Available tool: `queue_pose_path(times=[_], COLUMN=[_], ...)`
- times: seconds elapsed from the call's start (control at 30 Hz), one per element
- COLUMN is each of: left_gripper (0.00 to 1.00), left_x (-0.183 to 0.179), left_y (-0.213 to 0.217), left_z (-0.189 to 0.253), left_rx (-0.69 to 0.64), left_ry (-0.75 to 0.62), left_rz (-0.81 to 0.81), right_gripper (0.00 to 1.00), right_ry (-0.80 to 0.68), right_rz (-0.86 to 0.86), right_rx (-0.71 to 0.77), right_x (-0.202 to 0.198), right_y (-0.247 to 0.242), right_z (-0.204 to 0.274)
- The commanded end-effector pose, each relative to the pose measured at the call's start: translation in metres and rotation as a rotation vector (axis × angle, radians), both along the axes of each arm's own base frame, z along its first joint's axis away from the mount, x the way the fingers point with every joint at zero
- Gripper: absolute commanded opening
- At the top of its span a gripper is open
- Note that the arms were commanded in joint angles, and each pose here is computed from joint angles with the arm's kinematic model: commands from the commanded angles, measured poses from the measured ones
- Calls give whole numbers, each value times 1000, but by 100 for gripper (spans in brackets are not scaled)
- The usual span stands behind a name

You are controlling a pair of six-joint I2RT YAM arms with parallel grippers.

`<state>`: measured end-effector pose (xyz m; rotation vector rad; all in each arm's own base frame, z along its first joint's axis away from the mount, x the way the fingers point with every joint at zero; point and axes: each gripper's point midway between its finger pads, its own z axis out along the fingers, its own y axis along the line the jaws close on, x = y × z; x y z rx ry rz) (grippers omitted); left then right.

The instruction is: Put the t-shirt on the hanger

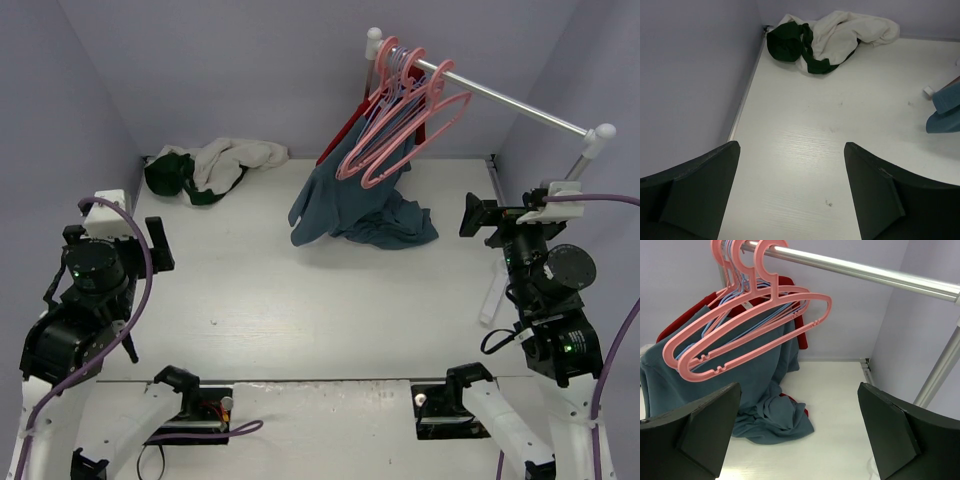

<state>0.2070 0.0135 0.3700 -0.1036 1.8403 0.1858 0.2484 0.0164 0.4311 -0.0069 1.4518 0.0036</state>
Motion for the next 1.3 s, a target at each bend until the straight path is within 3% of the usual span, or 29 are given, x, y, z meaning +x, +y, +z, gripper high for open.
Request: queue_pose_path(times=[0.0,0.17,0.27,0.43,0.87,1.27], left_gripper=[81,81,81,81,81,81], left_x=[27,66,90,167,354,402], left_y=[-13,-22,-15,2,17,41], left_z=[-13,-44,-51,-92,-170,-237], left_rx=[-44,-67,-104,-277,-252,-229], left_ry=[44,156,154,160,165,195], left_rz=[18,116,226,374,555,658], right_gripper=[100,100,100,100,100,100], right_ry=[-43,-12,12,52,133,182], right_rz=[12,68,69,72,119,184], right_rx=[34,48,48,68,124,198], right_x=[6,8,11,15,26,24], right_y=[5,16,17,19,33,48], right_z=[8,-8,-20,-38,-68,-82])
